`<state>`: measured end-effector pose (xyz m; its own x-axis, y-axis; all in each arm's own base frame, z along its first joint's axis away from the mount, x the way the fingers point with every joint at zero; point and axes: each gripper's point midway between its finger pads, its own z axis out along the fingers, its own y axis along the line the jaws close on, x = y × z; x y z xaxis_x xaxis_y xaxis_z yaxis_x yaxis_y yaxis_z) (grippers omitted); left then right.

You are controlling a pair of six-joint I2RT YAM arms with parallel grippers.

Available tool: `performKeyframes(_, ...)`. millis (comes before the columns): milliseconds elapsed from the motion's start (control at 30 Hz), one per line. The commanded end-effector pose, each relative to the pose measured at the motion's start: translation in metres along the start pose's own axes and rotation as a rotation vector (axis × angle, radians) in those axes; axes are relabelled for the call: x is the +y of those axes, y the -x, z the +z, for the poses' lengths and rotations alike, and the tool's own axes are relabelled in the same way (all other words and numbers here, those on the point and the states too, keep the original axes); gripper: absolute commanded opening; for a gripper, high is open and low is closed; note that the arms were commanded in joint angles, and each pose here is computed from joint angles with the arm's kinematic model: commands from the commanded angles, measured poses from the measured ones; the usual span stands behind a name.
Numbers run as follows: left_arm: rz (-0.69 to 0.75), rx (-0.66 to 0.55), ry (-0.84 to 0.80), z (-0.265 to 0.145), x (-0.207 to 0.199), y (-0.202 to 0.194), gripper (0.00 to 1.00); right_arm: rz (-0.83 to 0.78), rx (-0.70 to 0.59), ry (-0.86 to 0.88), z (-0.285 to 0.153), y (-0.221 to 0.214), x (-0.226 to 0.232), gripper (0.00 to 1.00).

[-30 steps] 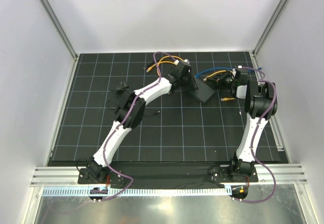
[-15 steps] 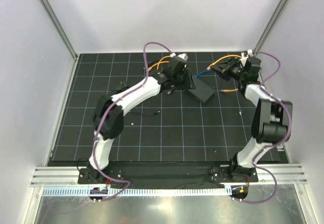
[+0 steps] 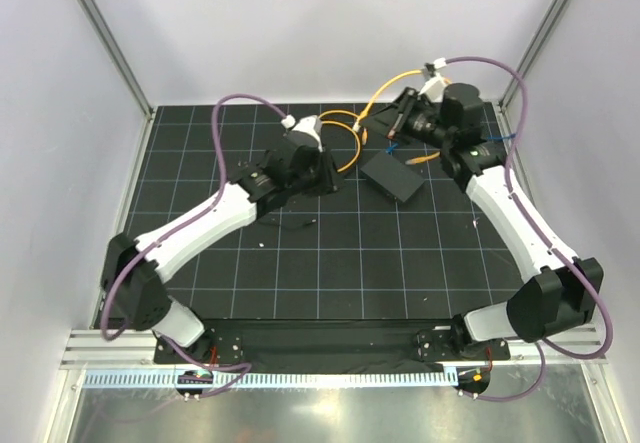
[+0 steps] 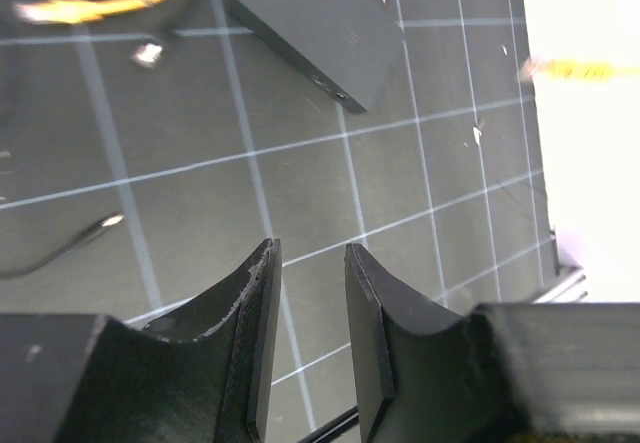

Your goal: Pull the plug from the switch port

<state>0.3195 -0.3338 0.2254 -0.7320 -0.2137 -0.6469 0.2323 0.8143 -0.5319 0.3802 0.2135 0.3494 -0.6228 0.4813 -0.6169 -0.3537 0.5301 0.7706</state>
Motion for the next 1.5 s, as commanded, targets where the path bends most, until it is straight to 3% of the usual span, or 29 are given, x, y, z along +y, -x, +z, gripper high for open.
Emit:
performKeyframes(0, 0.036, -0.187, 0.038, -0.049, 0.004, 0.043, 0.36, 0.007, 0.019, -0.036, 0.023, -0.007, 0.004, 0.01)
performKeyframes(200, 0.075, -0.248, 0.091, -0.096, 0.026, 0.045, 0.40, 0.091, 0.048, 0.022, 0.074, -0.017, 0.022, 0.01)
performKeyframes(500, 0.073, -0.307, 0.169, -0.130, 0.063, 0.040, 0.48, 0.275, 0.146, -0.004, 0.165, -0.056, 0.000, 0.01)
performKeyframes(800, 0.064, -0.301, 0.206, -0.126, 0.081, 0.042, 0.54, 0.379, 0.175, 0.027, 0.212, -0.079, -0.016, 0.01)
performKeyframes(1000, 0.061, -0.264, 0.196, -0.112, 0.084, 0.041, 0.54, 0.319, 0.202, 0.024, 0.241, -0.082, -0.032, 0.02)
performKeyframes(1133, 0.067, -0.262, 0.208, -0.114, 0.090, 0.043, 0.55, 0.311, 0.198, 0.057, 0.262, -0.073, -0.049, 0.09)
performKeyframes(1267, 0.067, -0.270, 0.229, -0.120, 0.100, 0.045, 0.56, 0.321, 0.212, 0.066, 0.287, -0.081, -0.083, 0.22)
performKeyframes(1467, 0.068, -0.252, 0.243, -0.118, 0.110, 0.046, 0.57, 0.326, 0.182, 0.093, 0.303, -0.073, -0.107, 0.29)
